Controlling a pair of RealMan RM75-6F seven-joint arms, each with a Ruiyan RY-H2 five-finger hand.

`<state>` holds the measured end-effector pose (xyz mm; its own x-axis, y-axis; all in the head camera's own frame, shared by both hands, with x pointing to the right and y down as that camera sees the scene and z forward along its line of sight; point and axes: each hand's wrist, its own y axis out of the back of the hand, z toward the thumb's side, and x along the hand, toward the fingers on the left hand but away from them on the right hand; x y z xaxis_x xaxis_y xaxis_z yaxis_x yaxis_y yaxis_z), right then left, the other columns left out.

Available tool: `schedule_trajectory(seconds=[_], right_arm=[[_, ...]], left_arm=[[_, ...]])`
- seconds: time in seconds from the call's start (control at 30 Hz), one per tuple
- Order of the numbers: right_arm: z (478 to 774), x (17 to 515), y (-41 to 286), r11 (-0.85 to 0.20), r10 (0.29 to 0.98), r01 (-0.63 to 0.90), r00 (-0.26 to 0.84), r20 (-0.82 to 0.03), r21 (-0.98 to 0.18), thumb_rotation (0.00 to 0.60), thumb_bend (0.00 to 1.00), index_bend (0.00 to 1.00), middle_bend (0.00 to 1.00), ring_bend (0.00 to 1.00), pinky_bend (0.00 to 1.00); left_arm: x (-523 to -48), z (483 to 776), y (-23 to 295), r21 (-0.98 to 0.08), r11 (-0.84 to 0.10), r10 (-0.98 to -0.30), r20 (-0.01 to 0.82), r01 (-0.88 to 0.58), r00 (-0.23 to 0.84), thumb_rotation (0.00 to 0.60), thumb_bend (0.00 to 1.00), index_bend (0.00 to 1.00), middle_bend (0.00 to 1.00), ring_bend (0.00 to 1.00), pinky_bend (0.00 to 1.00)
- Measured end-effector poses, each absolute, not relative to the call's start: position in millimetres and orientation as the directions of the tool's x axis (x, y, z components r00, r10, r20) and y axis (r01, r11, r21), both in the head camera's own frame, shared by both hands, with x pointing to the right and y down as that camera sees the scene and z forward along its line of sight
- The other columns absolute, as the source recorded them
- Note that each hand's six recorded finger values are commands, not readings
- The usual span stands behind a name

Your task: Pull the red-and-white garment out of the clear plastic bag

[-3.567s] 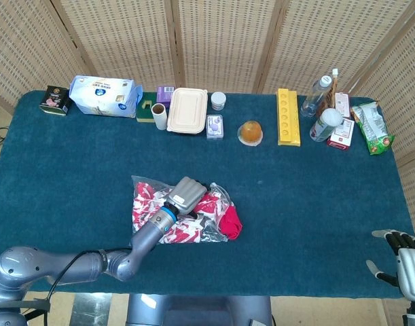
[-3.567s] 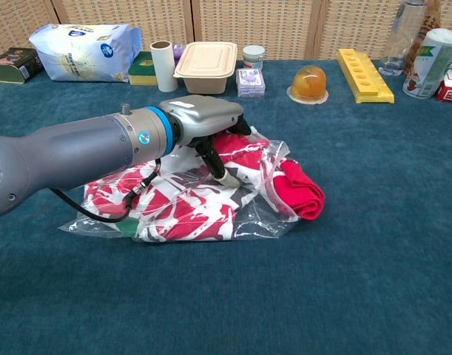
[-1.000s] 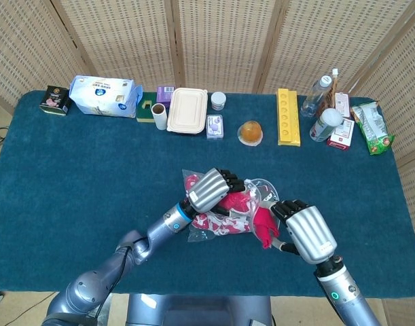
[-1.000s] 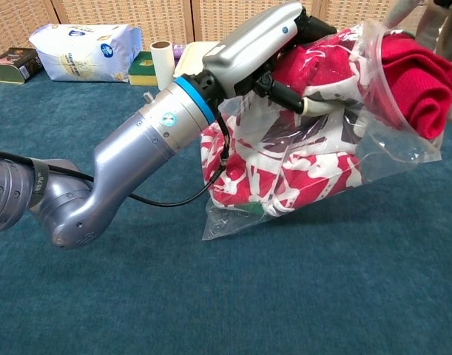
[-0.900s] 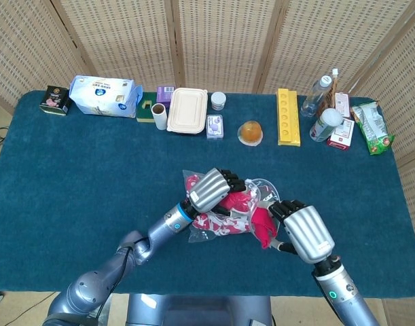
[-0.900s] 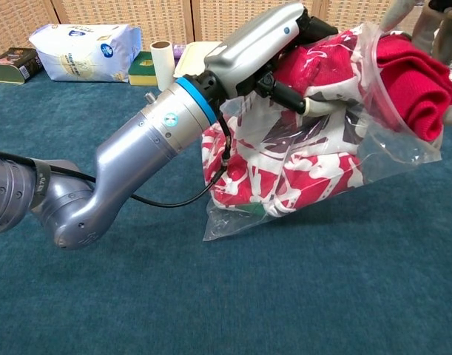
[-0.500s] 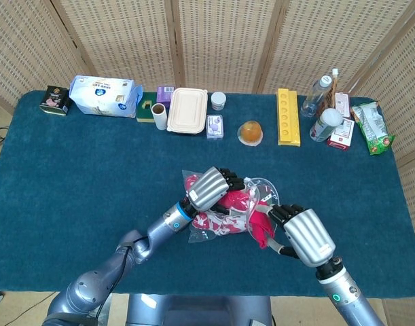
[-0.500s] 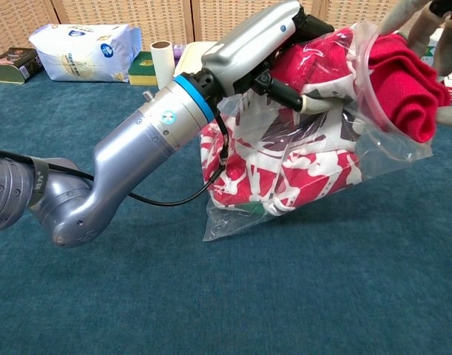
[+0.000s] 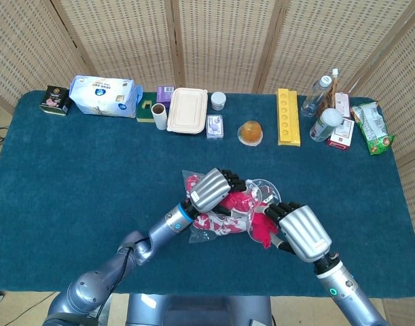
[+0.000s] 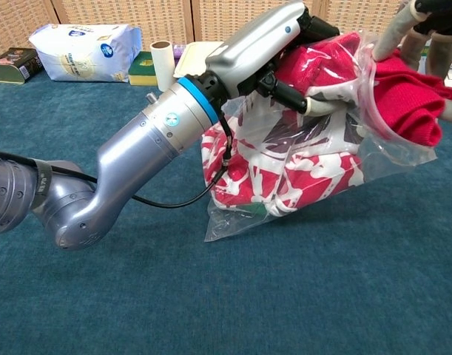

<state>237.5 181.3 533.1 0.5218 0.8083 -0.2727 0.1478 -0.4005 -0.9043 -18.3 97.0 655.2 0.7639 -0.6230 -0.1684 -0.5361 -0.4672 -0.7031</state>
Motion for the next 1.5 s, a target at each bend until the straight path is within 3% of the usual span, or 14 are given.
schedule_trajectory(seconds=[0.3,0.73,1.03,1.2,1.3,1.43,1.5], right_arm=[[539.6,233.2,177.4,-0.417,0.801,0.129,0.521,-0.296,-0.900,0.600,0.46,0.44,0.43,0.62,0.70],[544.5,232.2,164.7,-0.361,0.840,0.162,0.484,-0.245,-0.918,0.600,0.48,0.54,0.52,0.74,0.83],[545.9,229.2,160.1,-0.321,0.857,0.176,0.473,-0.206,-0.931,0.600,0.51,0.68,0.61,0.83,0.89],[547.2,230.7,162.8,-0.321,0.862,0.187,0.464,-0.205,-0.929,0.600,0.51,0.69,0.63,0.84,0.89],[547.4,231.6,164.8,-0.328,0.862,0.193,0.462,-0.210,-0.925,0.600,0.51,0.70,0.63,0.84,0.90],[551.1,232.6,165.0,-0.346,0.858,0.195,0.461,-0.226,-0.918,0.600,0.51,0.70,0.63,0.84,0.89],[553.0,233.1,164.7,-0.351,0.856,0.191,0.463,-0.231,-0.917,0.600,0.51,0.70,0.63,0.84,0.89]], left_arm=[[-14.4,656.1,98.7,-0.702,-0.474,-0.622,-0.161,-0.532,0.767,0.600,0.35,0.78,0.65,0.64,0.65],[-15.8,654.5,102.2,-0.695,-0.476,-0.617,-0.173,-0.539,0.768,0.600,0.35,0.78,0.65,0.63,0.64],[-19.0,654.9,105.8,-0.692,-0.483,-0.609,-0.174,-0.536,0.774,0.600,0.34,0.77,0.65,0.63,0.64],[-24.2,655.2,102.7,-0.699,-0.481,-0.607,-0.169,-0.528,0.777,0.600,0.27,0.75,0.64,0.60,0.61],[-29.1,654.9,99.1,-0.705,-0.481,-0.605,-0.162,-0.521,0.779,0.600,0.18,0.59,0.58,0.53,0.54],[-34.2,657.5,96.9,-0.706,-0.511,-0.593,-0.124,-0.491,0.795,0.600,0.09,0.18,0.36,0.30,0.37],[-35.5,658.8,97.4,-0.702,-0.532,-0.585,-0.099,-0.473,0.805,0.600,0.07,0.05,0.28,0.21,0.30]])
